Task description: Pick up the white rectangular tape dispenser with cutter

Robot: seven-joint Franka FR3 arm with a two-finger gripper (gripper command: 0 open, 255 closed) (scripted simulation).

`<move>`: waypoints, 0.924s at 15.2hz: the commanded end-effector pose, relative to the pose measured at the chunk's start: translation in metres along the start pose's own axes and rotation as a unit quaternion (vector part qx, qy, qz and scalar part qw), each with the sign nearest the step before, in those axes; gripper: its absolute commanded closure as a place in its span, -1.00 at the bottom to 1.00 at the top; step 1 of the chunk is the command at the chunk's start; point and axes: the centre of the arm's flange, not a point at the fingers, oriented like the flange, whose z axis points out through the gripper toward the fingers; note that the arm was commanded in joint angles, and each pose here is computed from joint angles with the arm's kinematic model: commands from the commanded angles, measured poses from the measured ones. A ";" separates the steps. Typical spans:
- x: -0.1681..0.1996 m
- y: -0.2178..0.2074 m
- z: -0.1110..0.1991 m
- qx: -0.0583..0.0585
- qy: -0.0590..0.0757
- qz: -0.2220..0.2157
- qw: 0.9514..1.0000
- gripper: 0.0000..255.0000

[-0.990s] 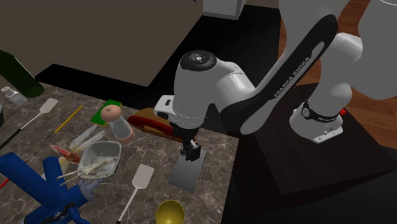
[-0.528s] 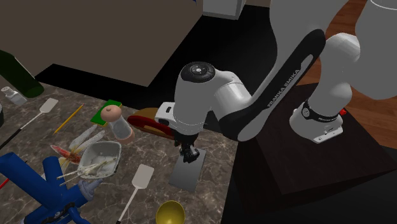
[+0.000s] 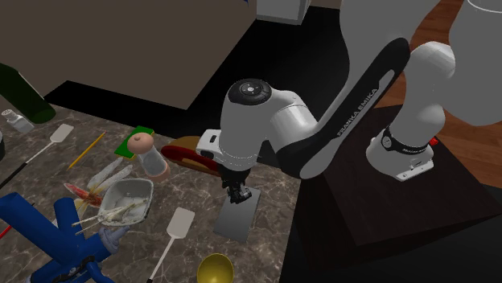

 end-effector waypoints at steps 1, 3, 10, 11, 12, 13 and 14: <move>-0.004 0.002 0.003 0.000 -0.003 0.001 1.000 1.00; -0.003 0.002 -0.007 0.000 -0.003 0.001 1.000 1.00; 0.004 0.004 -0.044 0.000 -0.003 0.001 1.000 1.00; 0.005 0.004 -0.049 0.000 -0.003 0.001 1.000 1.00; 0.006 0.004 -0.054 0.000 -0.003 0.001 1.000 1.00; 0.007 0.004 -0.059 0.000 -0.003 0.001 1.000 1.00; 0.007 0.005 -0.064 0.000 -0.003 0.001 1.000 1.00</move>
